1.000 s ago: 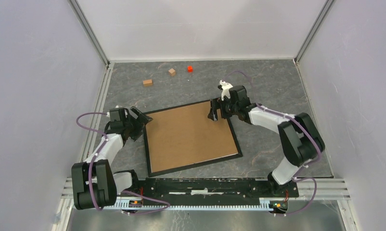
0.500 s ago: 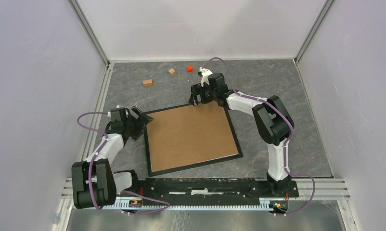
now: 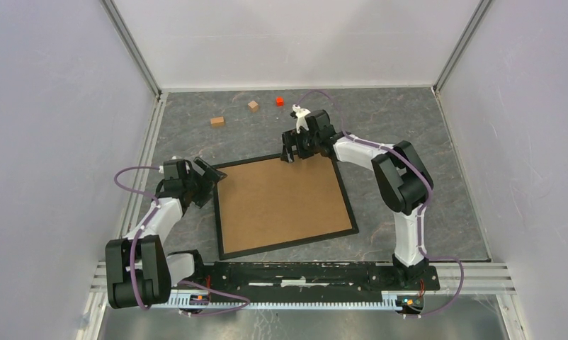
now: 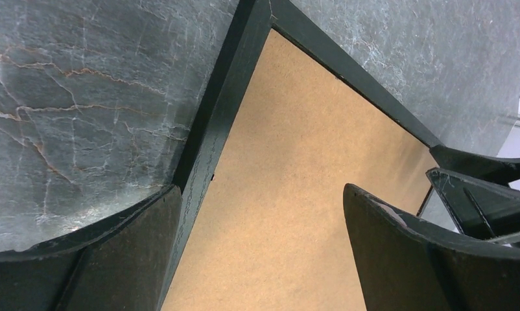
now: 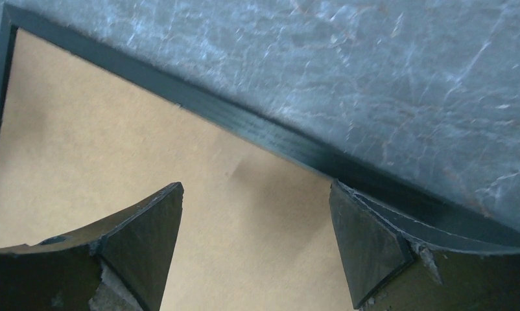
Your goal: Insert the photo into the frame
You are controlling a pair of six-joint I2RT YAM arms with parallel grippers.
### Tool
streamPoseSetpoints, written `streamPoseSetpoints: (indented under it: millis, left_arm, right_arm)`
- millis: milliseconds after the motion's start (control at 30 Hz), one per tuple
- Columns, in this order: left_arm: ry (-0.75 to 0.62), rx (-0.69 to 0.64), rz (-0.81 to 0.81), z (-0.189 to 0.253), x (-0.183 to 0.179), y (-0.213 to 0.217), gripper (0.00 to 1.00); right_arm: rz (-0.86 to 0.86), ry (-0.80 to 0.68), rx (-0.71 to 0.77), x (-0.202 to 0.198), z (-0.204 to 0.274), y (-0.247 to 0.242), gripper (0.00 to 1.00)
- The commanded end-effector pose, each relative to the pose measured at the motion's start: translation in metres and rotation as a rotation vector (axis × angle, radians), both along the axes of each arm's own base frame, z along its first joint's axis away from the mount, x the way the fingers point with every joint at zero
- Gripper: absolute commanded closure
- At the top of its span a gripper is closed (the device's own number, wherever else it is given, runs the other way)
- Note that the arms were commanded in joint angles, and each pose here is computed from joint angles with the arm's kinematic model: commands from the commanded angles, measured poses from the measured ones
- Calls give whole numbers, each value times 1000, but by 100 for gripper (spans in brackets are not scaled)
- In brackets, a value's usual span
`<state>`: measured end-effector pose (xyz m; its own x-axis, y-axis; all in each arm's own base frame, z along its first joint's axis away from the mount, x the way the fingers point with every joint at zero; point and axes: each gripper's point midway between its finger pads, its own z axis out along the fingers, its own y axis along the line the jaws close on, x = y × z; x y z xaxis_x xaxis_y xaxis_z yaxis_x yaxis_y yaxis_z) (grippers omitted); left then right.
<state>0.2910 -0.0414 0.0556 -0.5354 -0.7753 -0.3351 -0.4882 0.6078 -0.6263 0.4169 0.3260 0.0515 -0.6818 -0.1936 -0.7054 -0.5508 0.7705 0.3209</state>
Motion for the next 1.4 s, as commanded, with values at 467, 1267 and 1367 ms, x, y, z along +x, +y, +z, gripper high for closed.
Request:
streamPoseSetpoints:
  millis: [467,1267,1367]
  left_arm:
    - [63,-46,-6,-1,-14,-9,0]
    - [127,48,-138,2,37,-32,0]
    - [119,172,-163,21,35,-16,0]
  right_arm:
    - [-129,35,-139,-93,45,-137,8]
    - [-129,125,14,-166,-2,-150,8]
    - [-186,78,-260,-152,1,-194,2]
